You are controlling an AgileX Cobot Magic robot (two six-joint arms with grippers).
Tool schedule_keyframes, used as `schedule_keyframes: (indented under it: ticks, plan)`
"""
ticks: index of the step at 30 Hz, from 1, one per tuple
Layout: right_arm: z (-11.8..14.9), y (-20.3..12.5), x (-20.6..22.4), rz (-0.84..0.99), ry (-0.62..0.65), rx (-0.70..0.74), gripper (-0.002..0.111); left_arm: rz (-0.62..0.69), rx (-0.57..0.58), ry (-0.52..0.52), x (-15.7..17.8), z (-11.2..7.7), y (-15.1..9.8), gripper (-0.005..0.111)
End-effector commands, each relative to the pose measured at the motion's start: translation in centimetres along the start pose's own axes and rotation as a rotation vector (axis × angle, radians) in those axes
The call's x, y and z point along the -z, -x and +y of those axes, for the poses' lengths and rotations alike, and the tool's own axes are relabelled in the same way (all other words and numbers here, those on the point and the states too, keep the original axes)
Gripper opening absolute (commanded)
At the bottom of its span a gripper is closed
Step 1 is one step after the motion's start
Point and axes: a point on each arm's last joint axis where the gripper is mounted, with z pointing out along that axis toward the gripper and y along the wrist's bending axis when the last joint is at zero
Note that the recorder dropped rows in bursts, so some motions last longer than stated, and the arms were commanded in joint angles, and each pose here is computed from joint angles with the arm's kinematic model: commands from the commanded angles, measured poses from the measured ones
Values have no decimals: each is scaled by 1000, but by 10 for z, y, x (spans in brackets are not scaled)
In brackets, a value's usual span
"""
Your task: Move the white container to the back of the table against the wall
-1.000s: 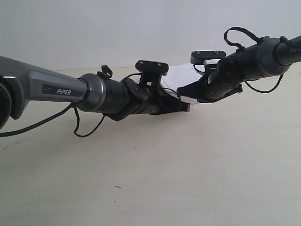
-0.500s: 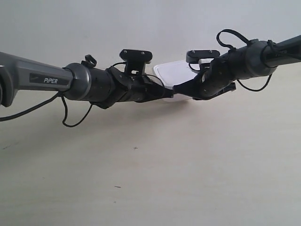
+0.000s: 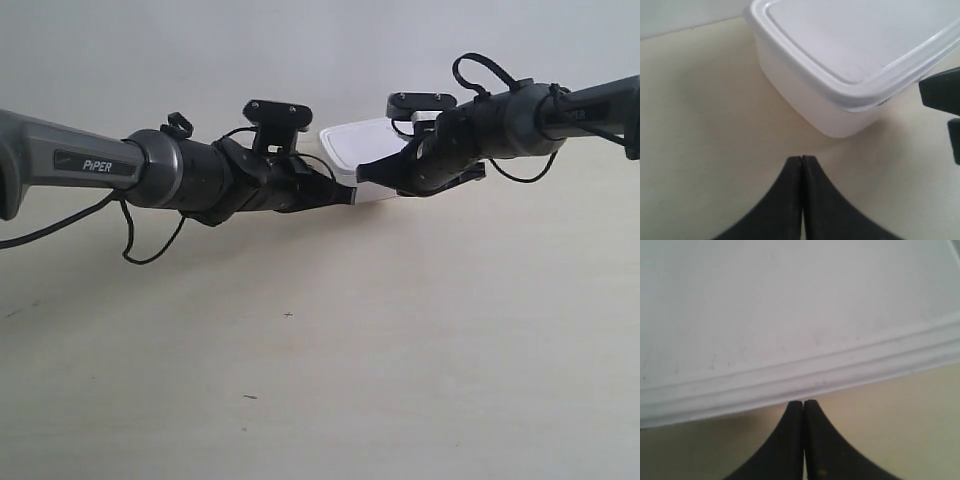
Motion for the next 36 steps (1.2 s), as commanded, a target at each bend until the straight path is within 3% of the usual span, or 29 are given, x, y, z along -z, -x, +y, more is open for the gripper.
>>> schedule_keyframes:
  ticks: [1,23,36]
  plan:
    - [-1,8,-4,-24,3,2,0,-32,-28,22,1,3,7,0]
    - [9,34,-14,-110,68,-5,0,-54,-75,39,1,4,9,0]
    - [8,25,-30,-126,71,-4,0,-60,-84,44,2,5,9,0]
